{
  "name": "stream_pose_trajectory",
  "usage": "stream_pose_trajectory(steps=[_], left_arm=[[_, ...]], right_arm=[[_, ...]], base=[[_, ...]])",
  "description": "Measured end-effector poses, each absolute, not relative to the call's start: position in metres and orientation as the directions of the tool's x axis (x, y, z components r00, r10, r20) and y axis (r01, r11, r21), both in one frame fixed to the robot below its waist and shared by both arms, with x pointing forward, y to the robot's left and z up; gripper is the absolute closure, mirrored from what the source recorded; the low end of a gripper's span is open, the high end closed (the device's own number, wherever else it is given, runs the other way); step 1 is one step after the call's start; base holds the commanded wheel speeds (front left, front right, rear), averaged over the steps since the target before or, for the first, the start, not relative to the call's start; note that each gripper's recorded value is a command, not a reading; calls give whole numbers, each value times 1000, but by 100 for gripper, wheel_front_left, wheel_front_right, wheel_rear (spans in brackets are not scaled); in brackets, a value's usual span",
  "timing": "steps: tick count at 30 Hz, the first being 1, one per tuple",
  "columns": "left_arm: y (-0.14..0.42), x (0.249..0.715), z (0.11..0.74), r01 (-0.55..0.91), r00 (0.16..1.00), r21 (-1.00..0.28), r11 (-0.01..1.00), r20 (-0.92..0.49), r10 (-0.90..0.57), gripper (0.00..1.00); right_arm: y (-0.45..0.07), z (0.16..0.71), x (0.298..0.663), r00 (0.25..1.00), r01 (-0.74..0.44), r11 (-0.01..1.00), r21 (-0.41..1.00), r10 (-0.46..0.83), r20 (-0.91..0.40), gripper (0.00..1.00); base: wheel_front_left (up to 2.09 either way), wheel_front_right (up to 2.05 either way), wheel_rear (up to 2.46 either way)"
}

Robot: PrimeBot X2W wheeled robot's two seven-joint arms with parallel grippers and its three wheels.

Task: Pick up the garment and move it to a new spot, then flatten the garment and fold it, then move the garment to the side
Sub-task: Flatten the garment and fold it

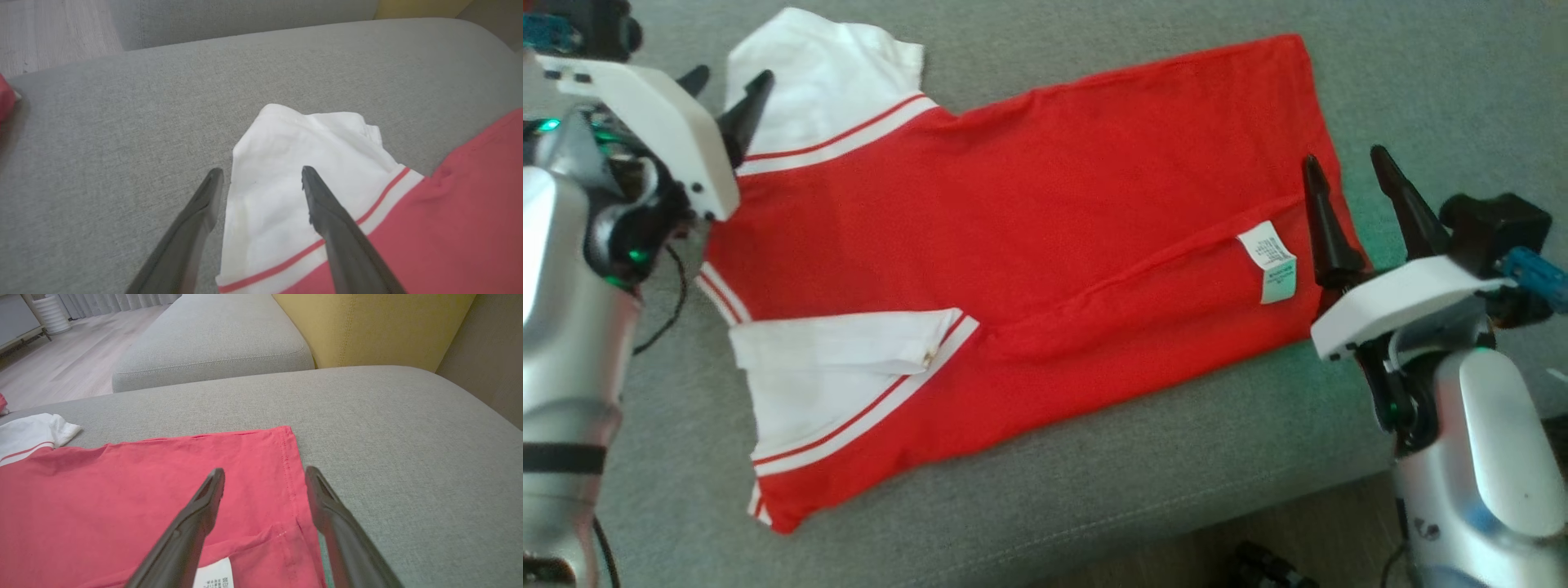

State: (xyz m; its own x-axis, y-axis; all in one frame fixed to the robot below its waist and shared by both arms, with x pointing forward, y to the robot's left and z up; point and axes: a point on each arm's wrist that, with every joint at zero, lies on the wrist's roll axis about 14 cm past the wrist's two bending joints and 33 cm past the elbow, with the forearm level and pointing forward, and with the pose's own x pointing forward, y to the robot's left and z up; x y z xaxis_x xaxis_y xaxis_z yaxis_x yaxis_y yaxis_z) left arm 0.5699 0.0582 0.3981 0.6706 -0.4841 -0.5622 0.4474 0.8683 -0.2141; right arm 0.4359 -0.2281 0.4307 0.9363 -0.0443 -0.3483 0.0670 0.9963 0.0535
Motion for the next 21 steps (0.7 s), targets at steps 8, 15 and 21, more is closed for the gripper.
stream_pose_trajectory(steps=[8, 15, 21], left_arm=[[59, 582, 371, 399, 656, -219, 891, -611, -444, 0], [60, 586, 367, 389, 663, -221, 894, -607, -439, 0], [56, 583, 364, 393, 648, -249, 885, -608, -459, 100]], right_arm=[[-234, 426, 437, 933, 77, 996, 43, -57, -354, 0], [-236, 423, 437, 932, 81, 996, 40, -62, -358, 0], [-234, 425, 443, 936, 71, 997, 39, -53, -349, 0]], base=[[0, 0, 0], [0, 0, 0], [0, 0, 0]])
